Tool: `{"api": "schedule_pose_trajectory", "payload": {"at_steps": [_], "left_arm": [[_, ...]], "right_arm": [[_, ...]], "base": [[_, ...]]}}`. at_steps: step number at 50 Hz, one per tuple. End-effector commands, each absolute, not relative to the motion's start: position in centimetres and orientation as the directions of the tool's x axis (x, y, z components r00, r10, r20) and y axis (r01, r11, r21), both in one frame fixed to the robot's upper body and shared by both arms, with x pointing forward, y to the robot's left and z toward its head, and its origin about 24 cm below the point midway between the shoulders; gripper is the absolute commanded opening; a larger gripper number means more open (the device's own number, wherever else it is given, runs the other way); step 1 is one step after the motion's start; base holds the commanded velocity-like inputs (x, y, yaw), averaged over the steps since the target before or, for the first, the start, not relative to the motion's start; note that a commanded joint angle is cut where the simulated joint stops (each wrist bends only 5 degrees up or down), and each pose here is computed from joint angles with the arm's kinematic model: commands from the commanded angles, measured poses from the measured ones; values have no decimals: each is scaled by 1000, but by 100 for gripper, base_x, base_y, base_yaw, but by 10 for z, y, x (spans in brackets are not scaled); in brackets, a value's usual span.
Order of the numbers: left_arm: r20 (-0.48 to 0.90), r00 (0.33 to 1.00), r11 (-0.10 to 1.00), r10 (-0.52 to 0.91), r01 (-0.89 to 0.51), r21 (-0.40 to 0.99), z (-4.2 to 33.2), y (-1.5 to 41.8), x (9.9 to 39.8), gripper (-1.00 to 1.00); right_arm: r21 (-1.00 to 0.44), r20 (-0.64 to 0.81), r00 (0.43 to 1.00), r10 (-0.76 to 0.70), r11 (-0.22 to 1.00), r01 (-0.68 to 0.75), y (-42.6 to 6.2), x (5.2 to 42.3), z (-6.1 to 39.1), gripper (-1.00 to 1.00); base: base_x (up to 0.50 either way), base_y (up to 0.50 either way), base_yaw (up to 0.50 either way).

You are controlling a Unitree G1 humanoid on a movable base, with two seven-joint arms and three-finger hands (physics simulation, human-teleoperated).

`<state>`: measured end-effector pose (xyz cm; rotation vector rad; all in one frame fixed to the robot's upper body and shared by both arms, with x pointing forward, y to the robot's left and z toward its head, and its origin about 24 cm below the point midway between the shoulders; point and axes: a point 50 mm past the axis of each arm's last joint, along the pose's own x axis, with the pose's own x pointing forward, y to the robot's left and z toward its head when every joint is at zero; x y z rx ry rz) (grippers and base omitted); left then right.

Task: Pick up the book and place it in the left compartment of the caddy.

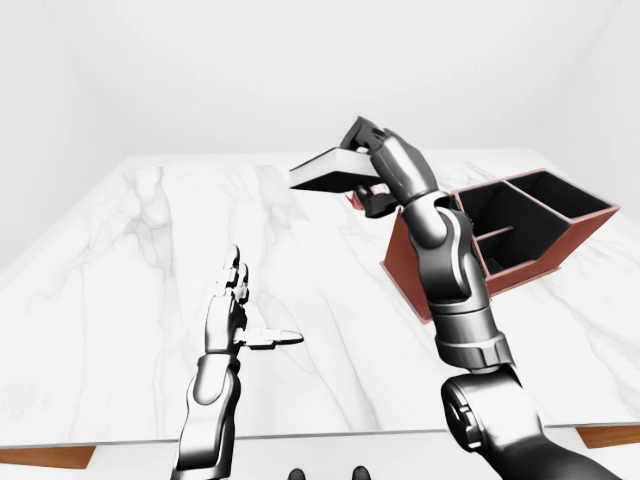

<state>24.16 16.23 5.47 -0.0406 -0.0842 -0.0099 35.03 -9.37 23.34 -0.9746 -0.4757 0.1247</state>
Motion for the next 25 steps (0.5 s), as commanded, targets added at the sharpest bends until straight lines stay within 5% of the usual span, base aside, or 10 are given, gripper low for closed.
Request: {"api": "schedule_pose_trajectory", "payload": {"at_steps": [1,25], "left_arm": [[83,997,999,-7,10,-38,54,163,242,100],[84,996,999,7,-4,-44,55,164,242,100]], "right_arm": [[-703,536,820,198,643,305,-142,311,256,-100],[-410,565,802,-194,778,477,-242,273,211,-100]], "base": [[0,0,0],[0,0,0]]}}
